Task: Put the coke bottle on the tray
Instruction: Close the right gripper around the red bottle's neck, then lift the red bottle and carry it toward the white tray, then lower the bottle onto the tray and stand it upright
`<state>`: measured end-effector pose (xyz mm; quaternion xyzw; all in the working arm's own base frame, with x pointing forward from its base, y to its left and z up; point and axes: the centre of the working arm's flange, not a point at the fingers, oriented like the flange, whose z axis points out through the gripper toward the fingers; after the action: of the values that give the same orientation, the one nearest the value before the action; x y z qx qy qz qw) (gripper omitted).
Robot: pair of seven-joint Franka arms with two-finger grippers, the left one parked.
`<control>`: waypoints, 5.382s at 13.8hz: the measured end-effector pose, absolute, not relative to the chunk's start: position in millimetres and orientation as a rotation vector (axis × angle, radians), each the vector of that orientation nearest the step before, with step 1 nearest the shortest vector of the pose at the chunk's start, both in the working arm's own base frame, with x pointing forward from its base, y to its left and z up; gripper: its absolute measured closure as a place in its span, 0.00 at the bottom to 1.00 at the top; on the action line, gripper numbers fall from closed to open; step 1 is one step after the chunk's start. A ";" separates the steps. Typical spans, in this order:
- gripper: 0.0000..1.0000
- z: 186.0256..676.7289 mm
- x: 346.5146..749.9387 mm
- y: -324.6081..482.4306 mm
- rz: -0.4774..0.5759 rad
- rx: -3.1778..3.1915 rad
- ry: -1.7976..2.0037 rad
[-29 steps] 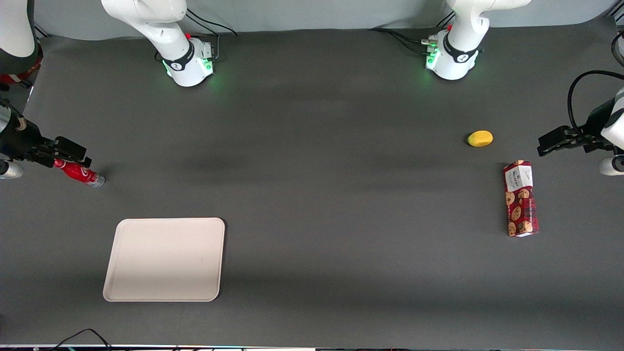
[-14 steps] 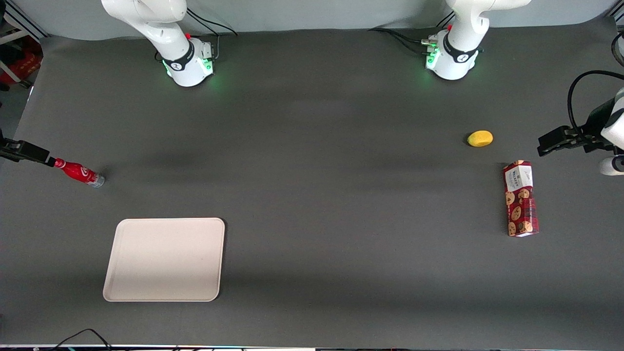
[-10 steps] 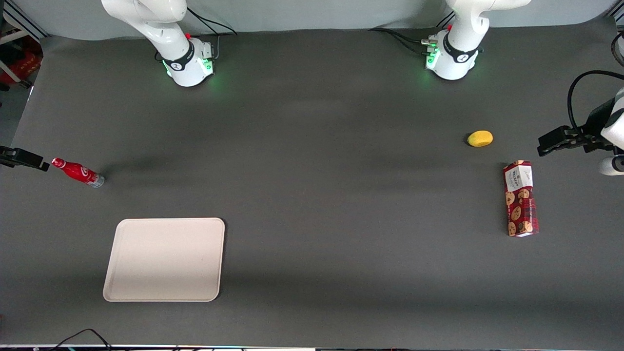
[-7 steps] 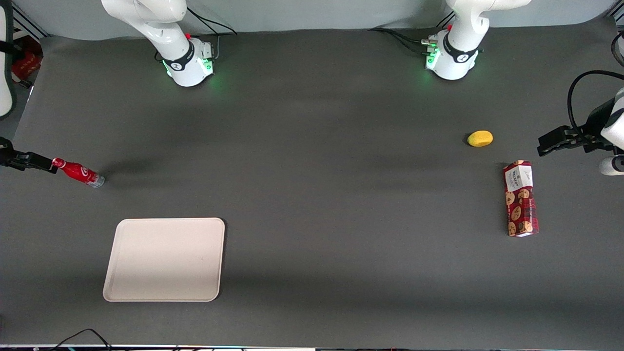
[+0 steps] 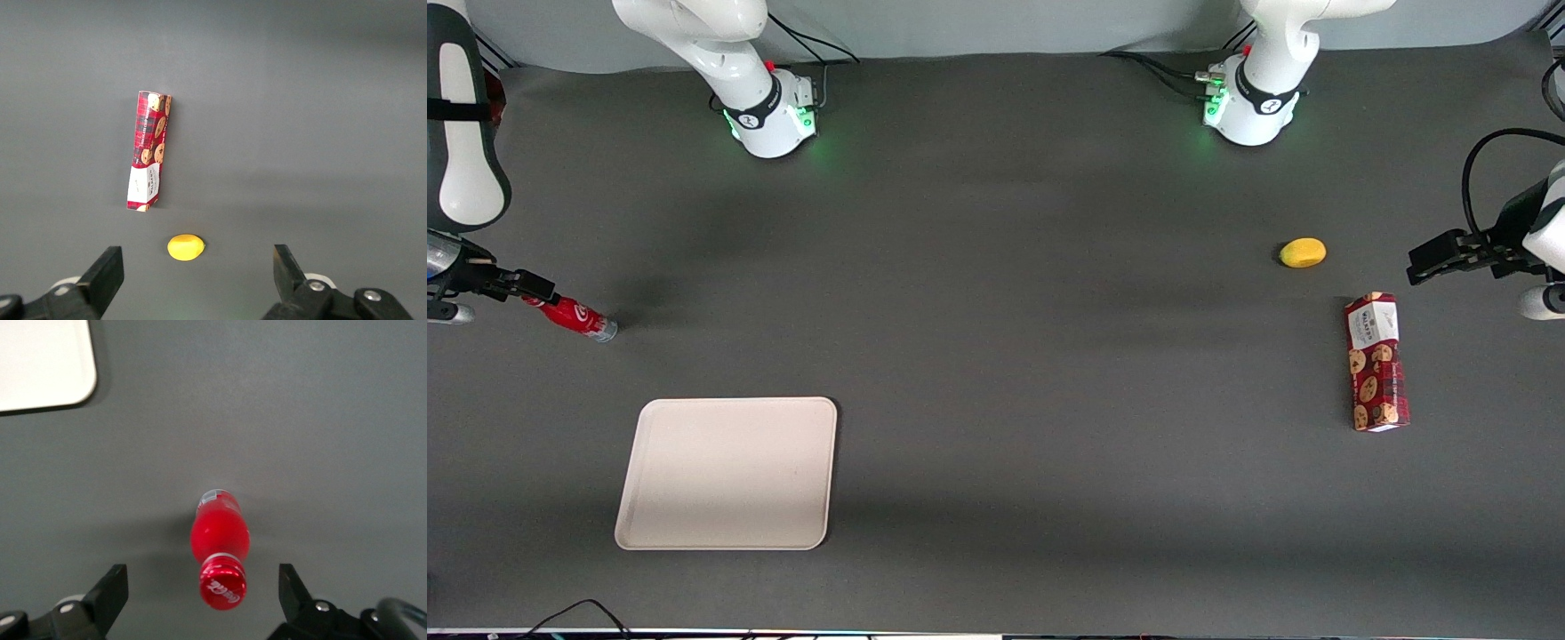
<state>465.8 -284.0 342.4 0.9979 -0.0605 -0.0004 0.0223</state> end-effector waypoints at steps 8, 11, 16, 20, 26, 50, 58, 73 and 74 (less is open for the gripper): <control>0.00 318.3 463.4 -289.9 -0.018 3.076 -0.195; 0.00 311.0 463.5 -290.2 -0.027 3.073 -0.194; 0.31 310.2 463.5 -290.2 -0.030 3.073 -0.194; 0.64 311.5 464.0 -290.1 -0.025 3.073 -0.195; 0.64 335.7 473.6 -290.7 -0.020 3.079 -0.212; 0.64 482.1 681.8 -135.9 0.127 3.084 -0.245; 0.64 341.8 722.5 -131.6 0.077 3.088 -0.223; 0.09 331.0 734.4 -113.3 0.149 3.101 -0.191; 0.01 343.4 735.4 -107.1 0.175 3.100 -0.178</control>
<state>735.4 -107.1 343.4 0.9966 -0.0573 0.0564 0.0156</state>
